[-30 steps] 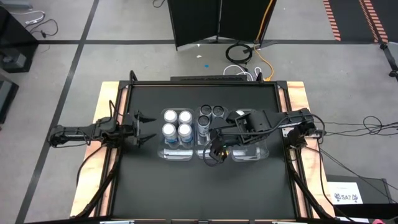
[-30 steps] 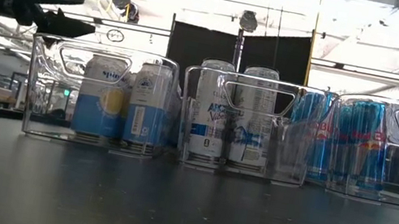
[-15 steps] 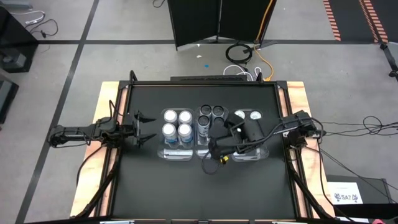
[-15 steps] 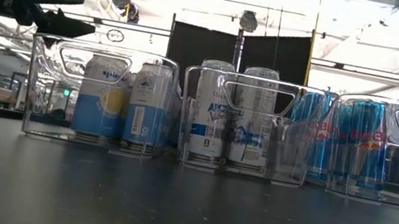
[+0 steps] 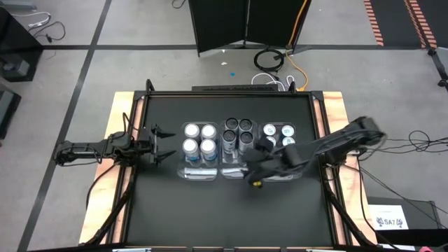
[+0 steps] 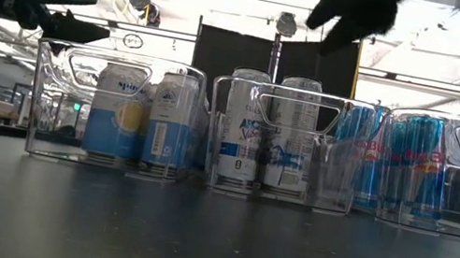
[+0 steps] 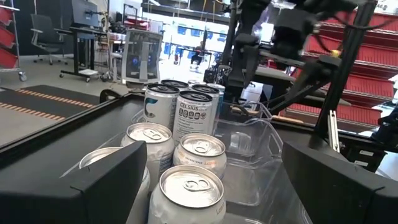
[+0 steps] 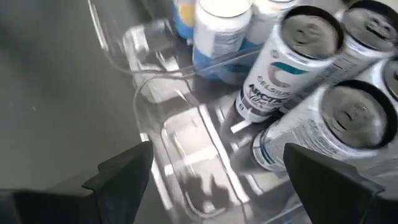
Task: Sort soda cans
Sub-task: Return to Home Position
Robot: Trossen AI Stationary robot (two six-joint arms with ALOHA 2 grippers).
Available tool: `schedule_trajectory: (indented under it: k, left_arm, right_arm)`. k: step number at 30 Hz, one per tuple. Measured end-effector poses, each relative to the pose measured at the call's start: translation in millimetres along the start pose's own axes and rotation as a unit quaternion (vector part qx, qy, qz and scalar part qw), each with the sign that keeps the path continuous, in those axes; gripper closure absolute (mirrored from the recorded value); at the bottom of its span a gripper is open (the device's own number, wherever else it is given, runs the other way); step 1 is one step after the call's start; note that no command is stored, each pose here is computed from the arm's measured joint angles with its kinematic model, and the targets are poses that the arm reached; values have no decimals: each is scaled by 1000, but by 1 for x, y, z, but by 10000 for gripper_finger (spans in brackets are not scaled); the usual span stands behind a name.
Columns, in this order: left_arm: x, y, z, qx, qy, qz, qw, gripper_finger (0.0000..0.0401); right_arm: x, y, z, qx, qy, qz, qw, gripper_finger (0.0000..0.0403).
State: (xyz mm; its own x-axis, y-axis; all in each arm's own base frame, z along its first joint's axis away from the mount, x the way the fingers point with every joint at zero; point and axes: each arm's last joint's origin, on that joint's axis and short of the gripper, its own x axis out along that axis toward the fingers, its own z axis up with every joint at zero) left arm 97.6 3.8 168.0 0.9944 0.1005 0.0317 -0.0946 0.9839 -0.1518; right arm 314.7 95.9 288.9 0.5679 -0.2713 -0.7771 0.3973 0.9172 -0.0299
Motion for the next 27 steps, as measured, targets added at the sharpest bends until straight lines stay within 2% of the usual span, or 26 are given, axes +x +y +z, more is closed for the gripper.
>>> schedule_trajectory:
  k: [5, 9, 13, 21, 25, 27]
  left_arm:
    - [0, 0, 0, 0, 0, 0, 1000, 19]
    - [0, 0, 0, 0, -1, 0, 1000, 19]
    - [0, 0, 0, 0, 0, 0, 1000, 19]
    - [0, 0, 0, 0, -1, 0, 1000, 19]
    - [0, 0, 0, 0, -1, 0, 1000, 19]
    - [0, 0, 0, 0, -1, 0, 1000, 19]
  right_arm:
    - [-5, -29, -42, 7, -104, 65, 992, 49]
    - [-8, -50, -69, -24, -222, 134, 965, 49]
    - [-3, -72, -99, -1, -312, 170, 935, 49]
    - [10, -107, -162, 72, -396, 223, 888, 49]
    - [8, -120, -181, 74, -440, 258, 857, 49]
    - [5, -121, -180, 66, -442, 259, 856, 49]
